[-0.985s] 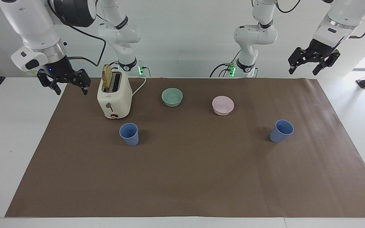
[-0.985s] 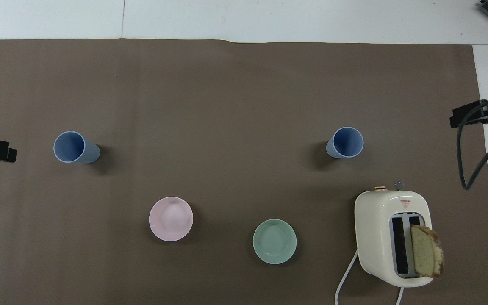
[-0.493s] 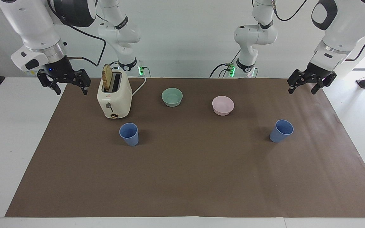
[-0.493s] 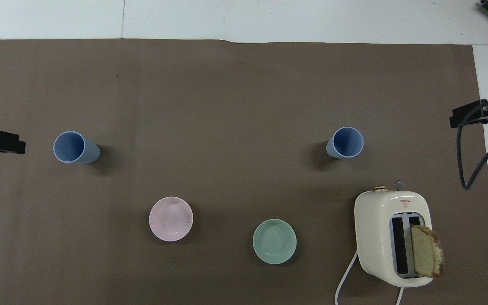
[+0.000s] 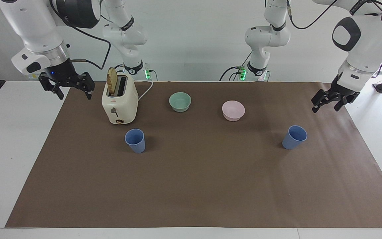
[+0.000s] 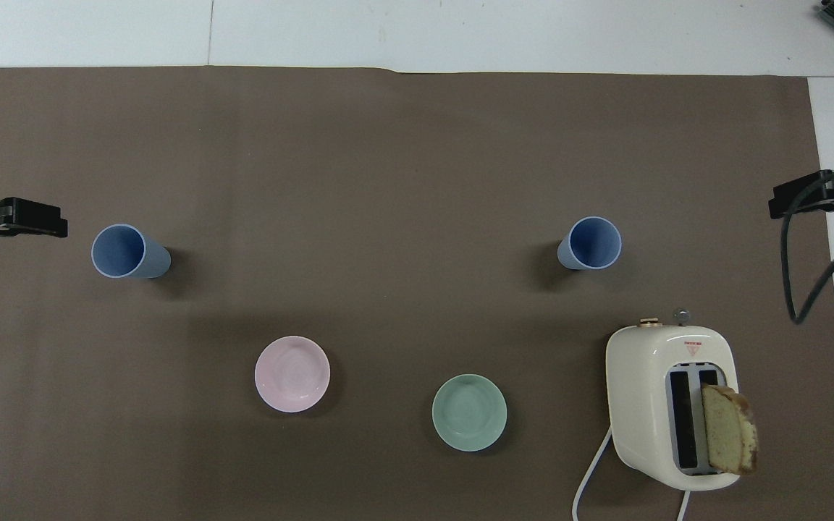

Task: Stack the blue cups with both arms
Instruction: 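Reach the left gripper to the blue cup nearest it, then close the left gripper on the blue cup's rim, then carry the blue cup with the left gripper toward the table center, then release the cup and withdraw the left gripper while the right gripper reaches out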

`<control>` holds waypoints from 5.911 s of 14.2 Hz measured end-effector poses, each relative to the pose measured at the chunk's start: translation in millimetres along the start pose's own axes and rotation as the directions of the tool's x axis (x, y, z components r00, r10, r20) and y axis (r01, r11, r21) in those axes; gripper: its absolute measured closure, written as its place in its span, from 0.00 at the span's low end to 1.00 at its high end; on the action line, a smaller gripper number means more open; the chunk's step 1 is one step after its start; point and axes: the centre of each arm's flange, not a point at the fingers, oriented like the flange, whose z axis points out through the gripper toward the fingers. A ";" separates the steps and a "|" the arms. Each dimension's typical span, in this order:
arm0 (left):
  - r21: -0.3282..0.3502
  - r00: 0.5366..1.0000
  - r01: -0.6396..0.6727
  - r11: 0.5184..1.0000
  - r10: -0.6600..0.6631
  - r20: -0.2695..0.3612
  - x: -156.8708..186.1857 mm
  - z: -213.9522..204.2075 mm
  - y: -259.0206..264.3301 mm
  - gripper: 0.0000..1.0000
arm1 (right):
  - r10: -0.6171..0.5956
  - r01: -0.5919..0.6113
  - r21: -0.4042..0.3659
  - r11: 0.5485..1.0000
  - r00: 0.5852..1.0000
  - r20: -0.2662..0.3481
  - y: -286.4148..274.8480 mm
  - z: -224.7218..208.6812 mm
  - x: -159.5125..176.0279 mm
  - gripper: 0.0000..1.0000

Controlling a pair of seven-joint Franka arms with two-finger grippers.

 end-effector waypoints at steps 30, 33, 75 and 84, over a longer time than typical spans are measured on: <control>-0.046 0.998 -0.001 0.999 0.004 0.059 -8.5 161.3 -3.0 0.95 | 0.000 0.000 0.000 1.000 1.000 0.000 0.0 0.0 0.0 0.00; -0.048 0.999 -0.011 0.999 0.013 0.032 2.5 140.7 1.3 0.95 | 0.000 0.000 0.000 1.000 1.000 0.000 0.0 0.0 0.0 0.00; -0.049 0.984 0.175 0.983 -0.175 0.008 -46.1 160.5 368.6 0.33 | 0.000 0.000 0.000 1.000 1.000 0.000 0.0 0.0 0.0 0.00; 0.038 0.998 0.063 0.997 -0.063 -0.016 -8.2 70.9 237.9 0.00 | -0.001 0.001 0.071 0.997 1.000 0.001 -10.3 18.0 -4.9 0.00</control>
